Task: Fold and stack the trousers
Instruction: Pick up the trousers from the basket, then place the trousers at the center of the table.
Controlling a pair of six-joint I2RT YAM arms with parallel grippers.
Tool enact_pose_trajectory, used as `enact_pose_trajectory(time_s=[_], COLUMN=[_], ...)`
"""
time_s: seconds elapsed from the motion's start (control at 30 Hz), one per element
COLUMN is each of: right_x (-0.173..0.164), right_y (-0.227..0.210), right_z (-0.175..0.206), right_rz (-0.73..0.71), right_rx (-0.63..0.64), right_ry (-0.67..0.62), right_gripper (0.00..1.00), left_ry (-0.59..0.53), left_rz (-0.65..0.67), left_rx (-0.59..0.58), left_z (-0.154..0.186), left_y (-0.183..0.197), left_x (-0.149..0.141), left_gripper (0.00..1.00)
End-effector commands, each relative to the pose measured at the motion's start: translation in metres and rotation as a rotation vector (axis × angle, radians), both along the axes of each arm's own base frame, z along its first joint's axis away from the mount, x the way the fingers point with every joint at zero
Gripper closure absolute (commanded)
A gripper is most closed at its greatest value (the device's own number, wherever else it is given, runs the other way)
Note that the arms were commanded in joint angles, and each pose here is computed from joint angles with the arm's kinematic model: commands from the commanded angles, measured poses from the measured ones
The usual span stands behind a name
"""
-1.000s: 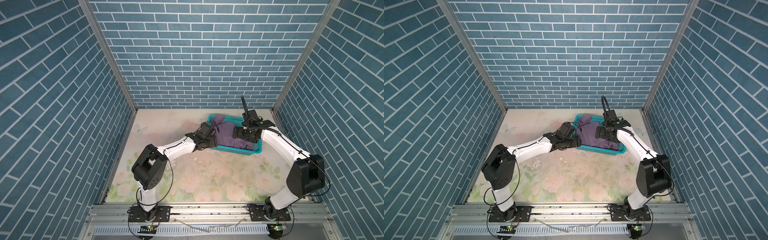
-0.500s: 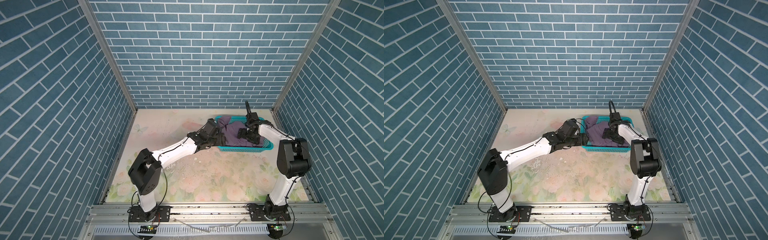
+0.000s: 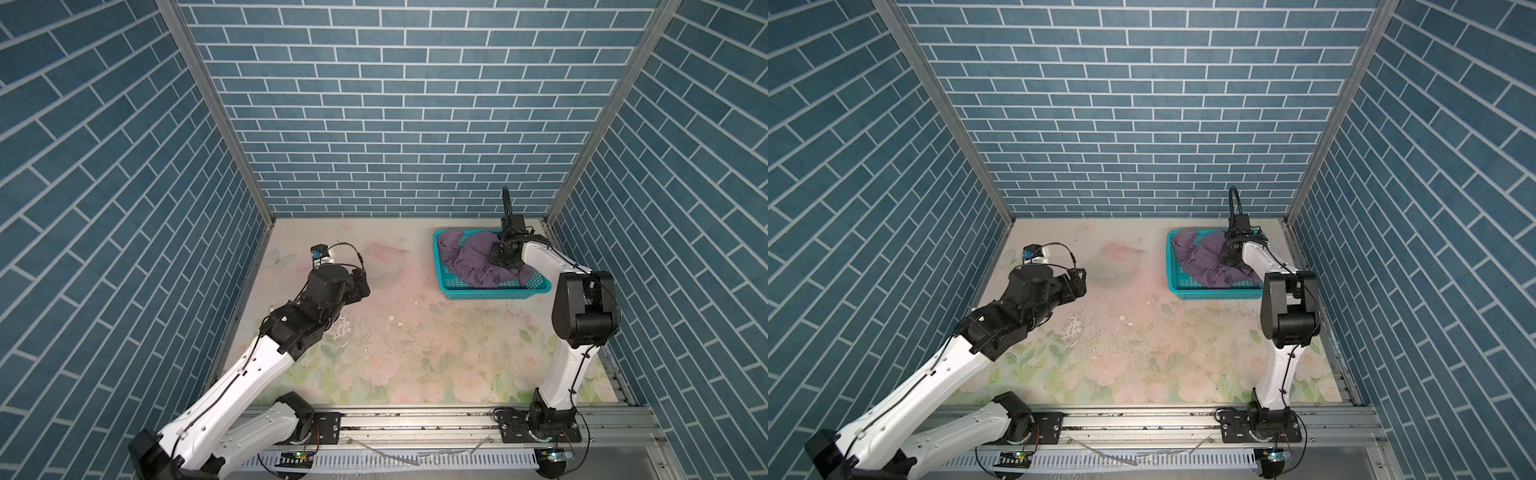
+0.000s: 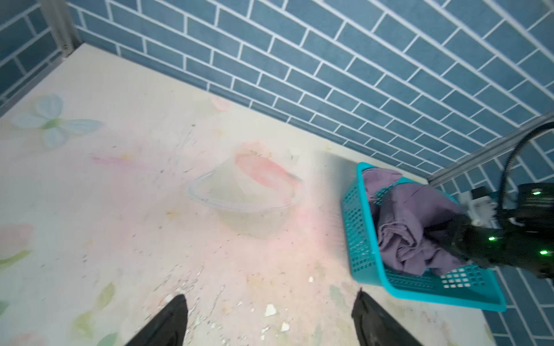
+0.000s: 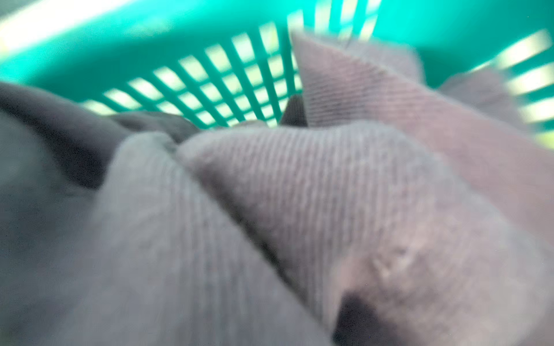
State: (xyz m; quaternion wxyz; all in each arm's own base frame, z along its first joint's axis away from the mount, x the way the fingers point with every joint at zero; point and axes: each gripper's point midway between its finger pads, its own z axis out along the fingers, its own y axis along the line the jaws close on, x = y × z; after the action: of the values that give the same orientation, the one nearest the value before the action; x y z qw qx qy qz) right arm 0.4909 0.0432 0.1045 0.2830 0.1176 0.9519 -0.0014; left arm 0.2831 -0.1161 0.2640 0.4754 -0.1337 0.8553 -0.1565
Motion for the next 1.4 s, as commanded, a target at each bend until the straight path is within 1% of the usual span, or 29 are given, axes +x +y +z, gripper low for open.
enact_pose_trajectory(time_s=[0.0, 0.13, 0.2, 0.33, 0.43, 0.57, 0.67, 0.8, 0.9, 1.0, 1.13, 1.23, 1.27, 1.3, 1.37], right_x=[0.011, -0.007, -0.019, -0.045, -0.063, -0.084, -0.098, -0.117, -0.129, -0.132, -0.127, -0.132, -0.135, -0.138, -0.146], right_y=[-0.035, -0.040, -0.035, -0.002, 0.039, 0.109, 0.168, 0.246, 0.299, 0.335, 0.356, 0.368, 0.369, 0.368, 0.361], right_z=[0.103, 0.177, 0.211, 0.276, 0.317, 0.359, 0.381, 0.394, 0.389, 0.361, 0.299, 0.244, 0.225, 0.210, 0.178], right_rz=[-0.072, -0.102, -0.101, -0.045, 0.042, 0.187, 0.317, 0.506, 0.632, 0.714, 0.730, 0.772, 0.780, 0.779, 0.770], right_rx=[-0.160, -0.192, -0.231, -0.346, -0.378, -0.354, -0.322, -0.280, -0.232, -0.171, -0.121, -0.070, -0.056, -0.043, -0.009], right_ry=[-0.214, -0.356, -0.421, -0.555, -0.648, -0.762, -0.831, -0.889, -0.895, -0.838, -0.703, -0.586, -0.540, -0.501, -0.416], right_gripper=[1.00, 1.00, 1.00, 1.00, 1.00, 1.00, 1.00, 1.00, 1.00, 1.00, 1.00, 1.00, 0.96, 0.88, 0.67], left_ry=[0.055, 0.073, 0.081, 0.107, 0.144, 0.175, 0.181, 0.178, 0.169, 0.165, 0.178, 0.184, 0.186, 0.189, 0.192], left_rz=[0.049, 0.053, 0.043, 0.025, 0.014, 0.000, -0.006, -0.003, 0.005, 0.010, 0.017, 0.027, 0.029, 0.030, 0.026], left_rx=[0.073, 0.080, 0.073, 0.059, 0.058, 0.058, 0.043, 0.039, 0.038, 0.035, 0.038, 0.045, 0.047, 0.046, 0.039], left_z=[-0.021, -0.027, -0.032, -0.041, -0.050, -0.059, -0.062, -0.062, -0.059, -0.058, -0.063, -0.065, -0.066, -0.067, -0.067], left_y=[0.023, 0.026, 0.024, 0.020, 0.018, 0.015, 0.014, 0.016, 0.019, 0.022, 0.025, 0.028, 0.029, 0.029, 0.027], left_x=[-0.012, -0.014, -0.013, -0.009, -0.008, -0.007, -0.008, -0.009, -0.011, -0.013, -0.018, -0.020, -0.020, -0.020, -0.019], left_gripper=[0.12, 0.12, 0.12, 0.12, 0.12, 0.11, 0.11, 0.11, 0.11, 0.11, 0.11, 0.09, 0.08, 0.08, 0.07])
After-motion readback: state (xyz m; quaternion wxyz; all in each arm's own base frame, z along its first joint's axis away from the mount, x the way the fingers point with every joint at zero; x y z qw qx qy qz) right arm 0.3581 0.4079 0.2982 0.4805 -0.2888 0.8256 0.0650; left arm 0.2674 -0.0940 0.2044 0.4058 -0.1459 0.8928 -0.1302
